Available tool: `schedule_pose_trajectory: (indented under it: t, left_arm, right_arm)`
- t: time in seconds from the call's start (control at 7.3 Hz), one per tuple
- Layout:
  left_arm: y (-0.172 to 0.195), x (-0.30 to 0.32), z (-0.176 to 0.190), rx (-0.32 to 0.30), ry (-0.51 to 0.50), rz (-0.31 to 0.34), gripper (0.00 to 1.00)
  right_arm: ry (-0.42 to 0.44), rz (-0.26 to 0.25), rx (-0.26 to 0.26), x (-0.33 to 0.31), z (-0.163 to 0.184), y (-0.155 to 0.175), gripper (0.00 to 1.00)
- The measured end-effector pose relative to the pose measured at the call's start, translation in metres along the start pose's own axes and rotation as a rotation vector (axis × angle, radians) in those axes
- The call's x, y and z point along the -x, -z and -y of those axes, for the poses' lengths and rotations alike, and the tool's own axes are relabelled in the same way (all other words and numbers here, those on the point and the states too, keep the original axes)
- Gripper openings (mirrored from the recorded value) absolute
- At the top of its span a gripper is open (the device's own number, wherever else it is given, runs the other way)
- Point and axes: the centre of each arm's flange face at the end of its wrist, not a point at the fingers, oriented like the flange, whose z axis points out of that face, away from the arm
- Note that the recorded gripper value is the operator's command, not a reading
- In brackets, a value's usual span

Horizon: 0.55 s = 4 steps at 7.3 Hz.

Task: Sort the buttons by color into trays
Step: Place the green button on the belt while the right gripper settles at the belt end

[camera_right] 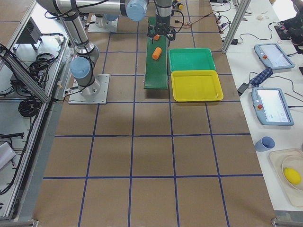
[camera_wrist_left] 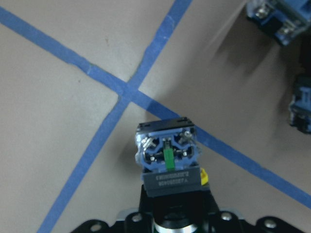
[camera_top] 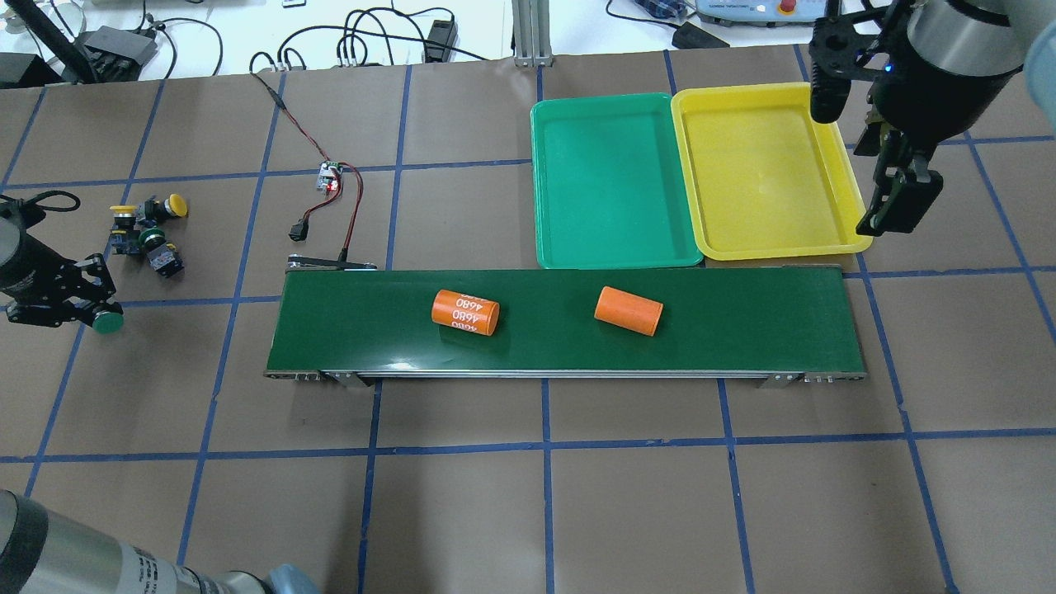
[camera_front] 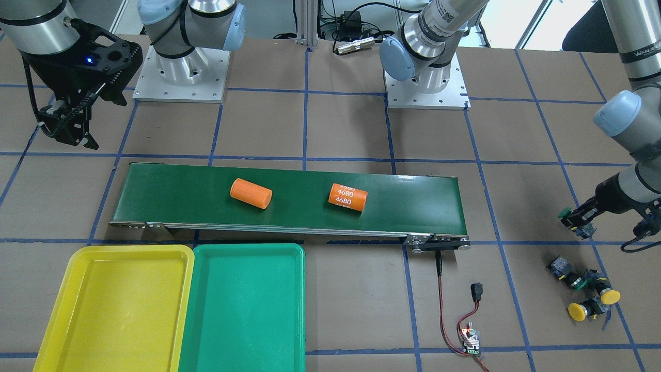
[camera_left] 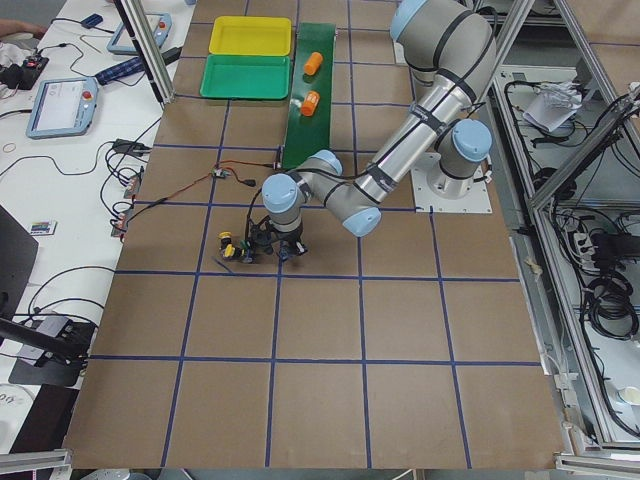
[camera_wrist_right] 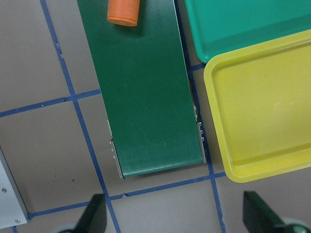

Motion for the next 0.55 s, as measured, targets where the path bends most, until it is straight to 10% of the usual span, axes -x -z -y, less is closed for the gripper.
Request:
schedule_pose_trajectory:
  t: [0.55]
  left_arm:
    - [0.037,-0.143,-0.101,0.048,0.306,0.004,0.0]
  right_arm:
    - [0.037,0.08,0.013,-0.006,0.014,-0.037,1.0]
